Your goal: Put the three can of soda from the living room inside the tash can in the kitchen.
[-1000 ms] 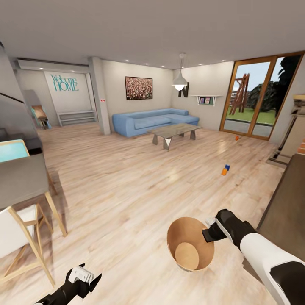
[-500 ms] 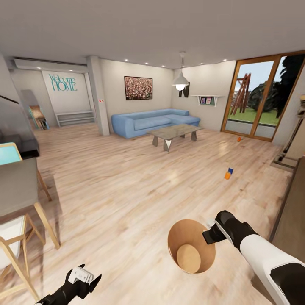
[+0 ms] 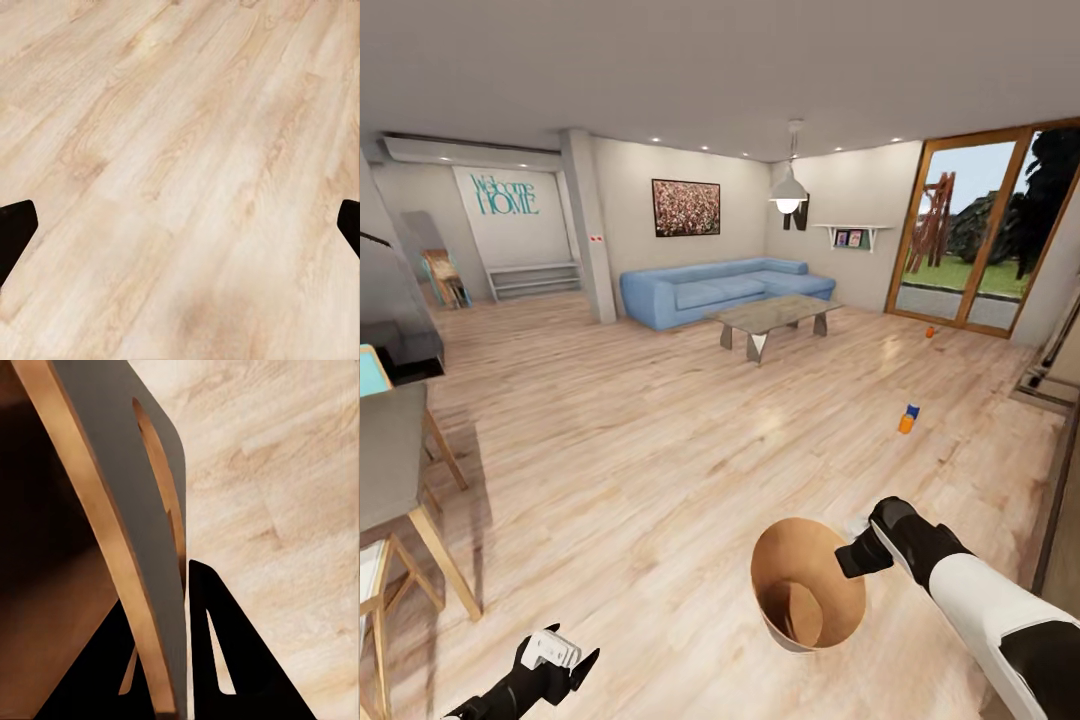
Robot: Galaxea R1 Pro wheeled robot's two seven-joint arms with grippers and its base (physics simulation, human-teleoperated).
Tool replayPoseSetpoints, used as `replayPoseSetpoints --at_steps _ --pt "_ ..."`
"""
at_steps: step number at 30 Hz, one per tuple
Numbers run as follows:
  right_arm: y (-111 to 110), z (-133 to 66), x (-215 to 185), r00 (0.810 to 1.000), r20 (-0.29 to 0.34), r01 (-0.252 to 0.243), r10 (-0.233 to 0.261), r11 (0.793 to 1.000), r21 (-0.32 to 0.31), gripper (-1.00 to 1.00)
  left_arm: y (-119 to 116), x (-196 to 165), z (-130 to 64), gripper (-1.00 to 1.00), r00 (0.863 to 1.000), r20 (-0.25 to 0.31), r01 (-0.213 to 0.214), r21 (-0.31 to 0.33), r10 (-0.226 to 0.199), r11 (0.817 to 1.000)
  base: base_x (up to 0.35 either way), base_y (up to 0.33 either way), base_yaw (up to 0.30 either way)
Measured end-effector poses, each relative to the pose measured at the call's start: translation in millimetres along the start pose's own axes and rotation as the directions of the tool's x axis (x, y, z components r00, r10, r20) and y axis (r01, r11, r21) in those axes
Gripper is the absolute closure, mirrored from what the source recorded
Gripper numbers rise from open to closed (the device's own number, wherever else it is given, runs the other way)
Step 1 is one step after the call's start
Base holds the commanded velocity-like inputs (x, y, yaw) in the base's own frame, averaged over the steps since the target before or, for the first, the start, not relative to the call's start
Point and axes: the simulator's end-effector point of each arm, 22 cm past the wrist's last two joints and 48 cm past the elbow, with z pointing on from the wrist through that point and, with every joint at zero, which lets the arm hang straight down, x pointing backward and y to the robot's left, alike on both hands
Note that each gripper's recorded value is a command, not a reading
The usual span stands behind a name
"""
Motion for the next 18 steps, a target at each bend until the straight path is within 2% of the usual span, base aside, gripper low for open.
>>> replayPoseSetpoints --at_steps 18 --pt "0.8 0.6 0.6 1.000 0.001 -0.002 0.002 1.000 -0.005 1.00 -0.1 0.2 0.1 -1.00 1.000 0.000 -0.001 0.000 0.001 1.000 0.328 0.000 0.000"
